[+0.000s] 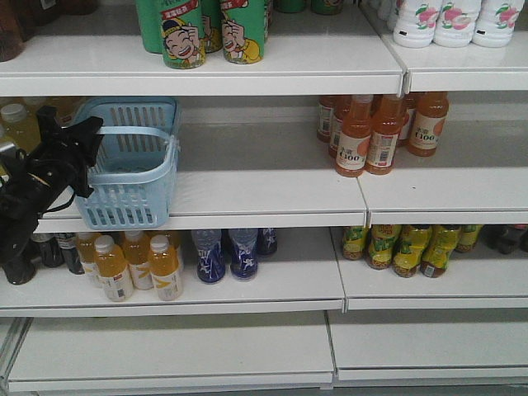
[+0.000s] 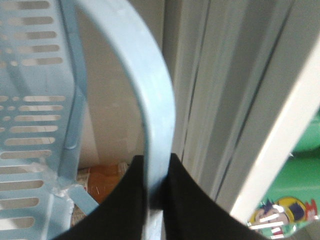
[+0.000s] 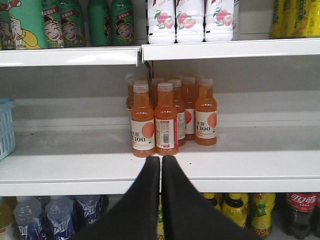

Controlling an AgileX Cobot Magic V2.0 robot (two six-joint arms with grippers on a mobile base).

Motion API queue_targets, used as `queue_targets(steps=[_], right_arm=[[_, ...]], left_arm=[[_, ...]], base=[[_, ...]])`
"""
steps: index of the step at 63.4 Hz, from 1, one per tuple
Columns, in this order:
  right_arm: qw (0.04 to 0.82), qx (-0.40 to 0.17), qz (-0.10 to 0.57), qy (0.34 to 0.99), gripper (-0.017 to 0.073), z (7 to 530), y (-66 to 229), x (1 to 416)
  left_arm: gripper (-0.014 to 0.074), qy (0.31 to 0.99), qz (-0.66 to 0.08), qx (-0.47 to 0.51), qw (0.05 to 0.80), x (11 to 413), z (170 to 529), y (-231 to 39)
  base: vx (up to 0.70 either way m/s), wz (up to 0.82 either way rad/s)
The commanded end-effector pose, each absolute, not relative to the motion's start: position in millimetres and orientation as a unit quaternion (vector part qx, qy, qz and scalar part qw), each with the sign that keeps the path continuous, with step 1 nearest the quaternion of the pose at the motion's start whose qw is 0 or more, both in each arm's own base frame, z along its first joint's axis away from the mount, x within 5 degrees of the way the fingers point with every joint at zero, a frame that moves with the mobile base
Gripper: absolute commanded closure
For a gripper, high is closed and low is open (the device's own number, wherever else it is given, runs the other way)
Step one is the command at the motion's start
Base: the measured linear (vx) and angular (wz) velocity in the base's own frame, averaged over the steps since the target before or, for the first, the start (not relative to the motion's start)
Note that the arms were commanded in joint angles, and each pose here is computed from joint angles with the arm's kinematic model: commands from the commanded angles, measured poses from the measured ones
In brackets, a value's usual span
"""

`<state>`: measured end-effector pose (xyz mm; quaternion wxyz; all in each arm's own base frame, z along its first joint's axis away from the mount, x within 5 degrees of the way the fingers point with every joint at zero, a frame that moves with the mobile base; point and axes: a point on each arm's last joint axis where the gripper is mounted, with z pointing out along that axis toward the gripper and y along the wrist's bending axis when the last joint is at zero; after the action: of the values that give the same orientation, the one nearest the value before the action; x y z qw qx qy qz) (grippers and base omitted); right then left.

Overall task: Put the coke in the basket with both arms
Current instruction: 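Hook the left gripper under the basket handle and close, then lift the basket off the shelf with the left gripper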

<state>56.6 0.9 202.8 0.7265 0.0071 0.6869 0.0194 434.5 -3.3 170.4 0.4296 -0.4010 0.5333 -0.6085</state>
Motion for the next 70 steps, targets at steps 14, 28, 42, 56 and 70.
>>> queue_targets(steps=[14, 28, 42, 56, 70], right_arm=[[0.753, 0.002, 0.017, 0.658, 0.0564, 206, 1, 55], [0.753, 0.002, 0.017, 0.658, 0.0564, 206, 1, 55], [0.753, 0.002, 0.017, 0.658, 0.0564, 206, 1, 55], [0.753, 0.002, 0.017, 0.658, 0.0564, 206, 1, 55], [0.753, 0.002, 0.017, 0.658, 0.0564, 206, 1, 55]], left_arm=[[0.0601, 0.536, -0.721, -0.212, 0.383, 416, 215, -33], [0.0601, 0.627, -0.722, -0.124, 0.264, 394, 215, -55], [0.0601, 0.703, -0.682, 0.000, 0.200, 354, 231, -82], [0.0601, 0.713, -0.688, 0.034, 0.132, 290, 234, -121], [0.0601, 0.719, -0.691, 0.059, 0.053, 231, 223, -151]], base=[[0.00, 0.00], [0.00, 0.00], [0.00, 0.00], [0.00, 0.00], [0.00, 0.00]])
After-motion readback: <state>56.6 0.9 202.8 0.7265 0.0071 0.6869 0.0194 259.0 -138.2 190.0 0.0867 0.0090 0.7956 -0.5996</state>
